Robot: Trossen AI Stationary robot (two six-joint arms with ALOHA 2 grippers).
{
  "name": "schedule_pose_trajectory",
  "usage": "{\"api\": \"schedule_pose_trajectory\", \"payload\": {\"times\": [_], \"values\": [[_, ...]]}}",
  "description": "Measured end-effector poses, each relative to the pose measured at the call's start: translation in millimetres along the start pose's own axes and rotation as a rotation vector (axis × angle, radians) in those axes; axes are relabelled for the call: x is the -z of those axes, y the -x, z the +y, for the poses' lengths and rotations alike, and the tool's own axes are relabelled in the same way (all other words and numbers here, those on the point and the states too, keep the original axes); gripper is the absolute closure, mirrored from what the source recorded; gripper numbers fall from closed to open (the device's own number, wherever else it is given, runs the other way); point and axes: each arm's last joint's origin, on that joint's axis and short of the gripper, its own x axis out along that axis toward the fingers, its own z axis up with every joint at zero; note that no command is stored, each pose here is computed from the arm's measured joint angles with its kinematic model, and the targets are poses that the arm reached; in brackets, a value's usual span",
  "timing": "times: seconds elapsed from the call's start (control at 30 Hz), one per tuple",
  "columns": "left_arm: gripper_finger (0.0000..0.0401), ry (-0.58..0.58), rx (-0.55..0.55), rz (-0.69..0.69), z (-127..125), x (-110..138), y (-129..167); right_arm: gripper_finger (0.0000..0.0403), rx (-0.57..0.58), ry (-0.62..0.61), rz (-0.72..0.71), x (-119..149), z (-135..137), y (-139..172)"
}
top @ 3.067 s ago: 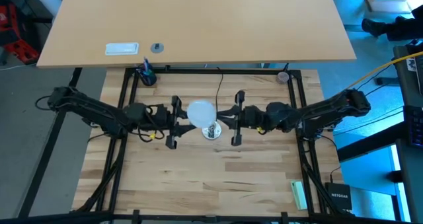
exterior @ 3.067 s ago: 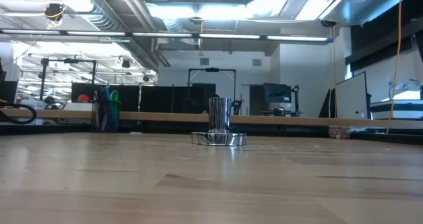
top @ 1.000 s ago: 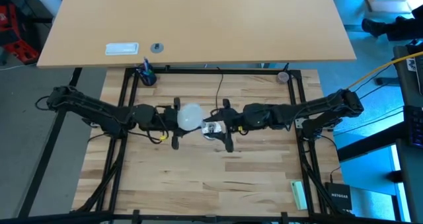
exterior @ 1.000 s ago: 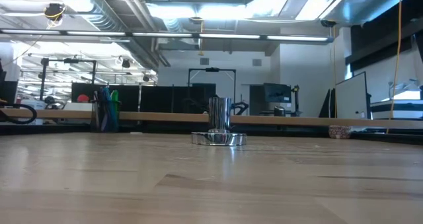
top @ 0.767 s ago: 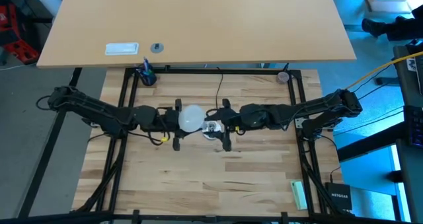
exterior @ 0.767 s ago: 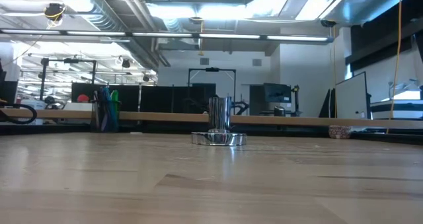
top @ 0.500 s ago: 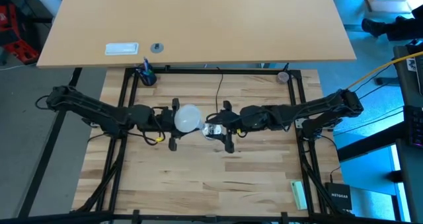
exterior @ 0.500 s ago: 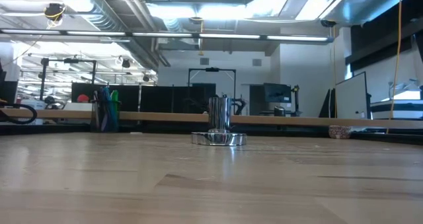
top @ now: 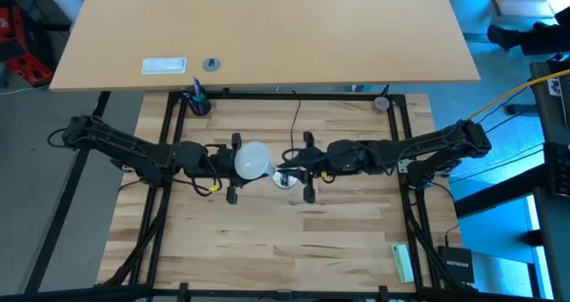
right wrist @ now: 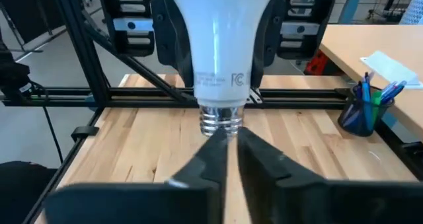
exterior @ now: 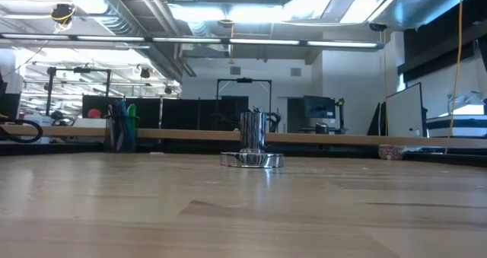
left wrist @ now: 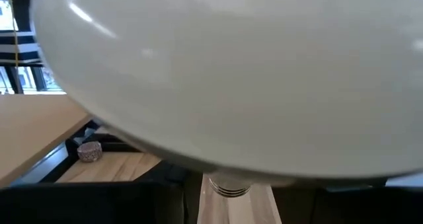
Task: Screw lightbulb
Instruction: Insert the lightbulb into the lamp
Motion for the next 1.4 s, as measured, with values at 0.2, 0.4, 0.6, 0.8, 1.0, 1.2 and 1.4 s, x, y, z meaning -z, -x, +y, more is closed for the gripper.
{"api": "schedule_pose_trajectory", "payload": {"times": [0.2,0.4,0.6,0.8,1.0,1.2,1.4], "values": [[0.0276,0.000,0.002,-0.001,0,0,0,0.0395,-0.002,-0.003,-0.016,6,2,-13],[0.0276,-0.008,0.003,0.004,0,1,0,0.0367,-0.001,-0.003,-0.014,11,3,-22],[0.0276,-0.008,0.001,0.002,0,1,0,0.0346,-0.002,-0.005,-0.019,6,2,-15],[0.0276,-0.009,0.000,0.005,0,1,0,0.0291,-0.025,-0.091,-0.058,-9,0,7],[0.0276,0.003,0.000,-0.007,0,0,0,0.0213,-0.061,-0.099,-0.153,-15,2,1],[0.0276,0.017,0.016,-0.014,-1,-1,0,0.0175,-0.069,-0.057,-0.220,-6,5,-22],[0.0276,0.020,0.017,-0.012,-1,0,0,0.0175,-0.014,-0.042,-0.296,-3,6,-36]]}}
